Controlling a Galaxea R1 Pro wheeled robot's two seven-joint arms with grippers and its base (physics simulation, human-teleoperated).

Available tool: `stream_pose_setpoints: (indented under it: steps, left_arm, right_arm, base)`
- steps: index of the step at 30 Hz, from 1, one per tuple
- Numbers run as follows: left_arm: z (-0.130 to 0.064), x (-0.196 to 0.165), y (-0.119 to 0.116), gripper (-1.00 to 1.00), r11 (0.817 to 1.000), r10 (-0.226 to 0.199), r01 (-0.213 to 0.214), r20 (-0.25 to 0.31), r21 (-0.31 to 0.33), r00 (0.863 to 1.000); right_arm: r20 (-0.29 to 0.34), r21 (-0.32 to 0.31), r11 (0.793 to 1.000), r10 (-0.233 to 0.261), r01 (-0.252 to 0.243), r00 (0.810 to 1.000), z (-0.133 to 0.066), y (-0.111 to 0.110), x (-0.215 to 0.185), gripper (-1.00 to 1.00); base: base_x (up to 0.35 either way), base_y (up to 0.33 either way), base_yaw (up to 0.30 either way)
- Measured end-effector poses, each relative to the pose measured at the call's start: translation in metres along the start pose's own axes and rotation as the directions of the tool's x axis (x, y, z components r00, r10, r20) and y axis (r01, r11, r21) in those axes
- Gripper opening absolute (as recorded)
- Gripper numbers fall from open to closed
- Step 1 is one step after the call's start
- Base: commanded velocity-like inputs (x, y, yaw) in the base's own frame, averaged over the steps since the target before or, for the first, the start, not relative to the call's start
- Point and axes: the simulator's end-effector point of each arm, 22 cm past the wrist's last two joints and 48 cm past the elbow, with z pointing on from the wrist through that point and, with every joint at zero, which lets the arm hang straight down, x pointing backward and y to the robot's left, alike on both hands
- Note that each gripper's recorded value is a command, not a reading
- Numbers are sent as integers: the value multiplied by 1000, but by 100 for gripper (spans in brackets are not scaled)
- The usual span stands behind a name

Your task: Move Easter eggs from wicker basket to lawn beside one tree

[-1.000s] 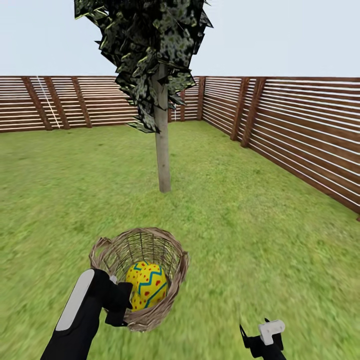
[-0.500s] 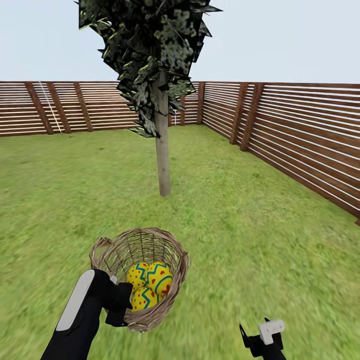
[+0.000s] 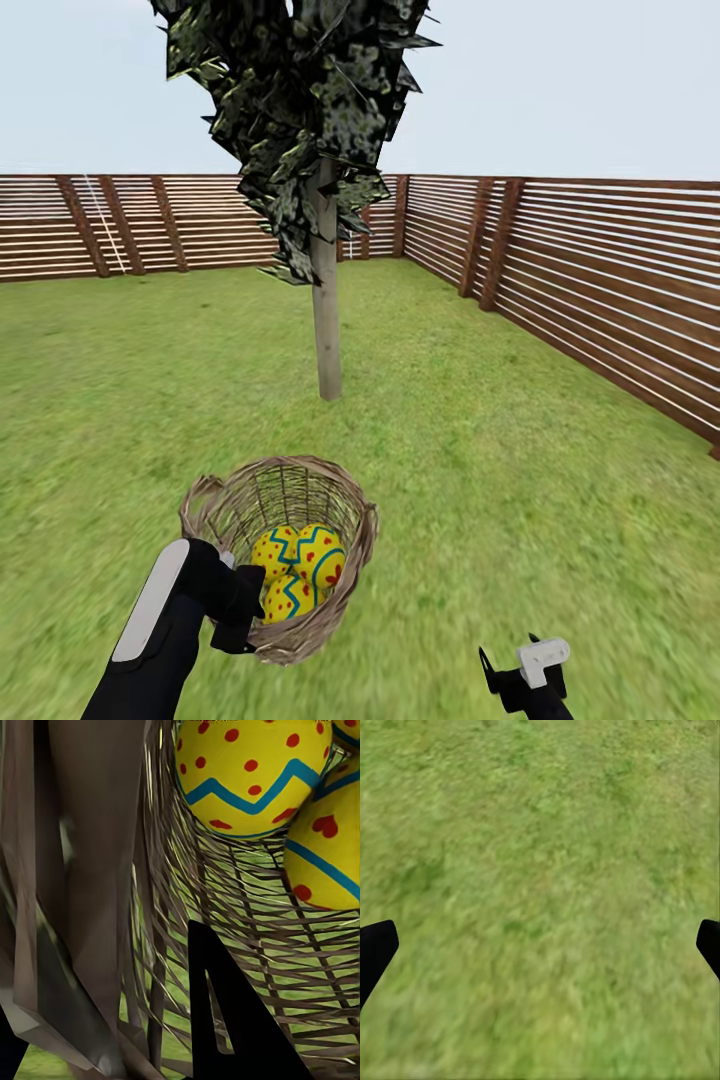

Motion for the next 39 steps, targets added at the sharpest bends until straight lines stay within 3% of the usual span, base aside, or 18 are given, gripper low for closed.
stream_pose_setpoints:
  steps: [13,16,25,39]
  left_arm:
    - [-3,-1,-1,-100,1000,6,-6,5,6,1000]
    - [7,-4,10,-100,999,-6,6,3,-32,1000]
    - [8,-3,10,-100,999,-5,5,1,-33,1000]
    - [8,-4,10,-100,999,-3,3,5,-35,1000]
  right_arm:
    - [13,2,1000,0,0,1000,0,-1,-6,100]
    - [13,2,1000,0,0,1000,0,-1,-6,100]
    - [21,5,1000,0,0,1000,0,-2,-10,100]
    - [26,9,1000,2,-2,1000,1,-4,-12,100]
  base:
    - [253,-70,0]
    - [328,-13,50]
    - [328,-25,87]
    - [327,-104,207]
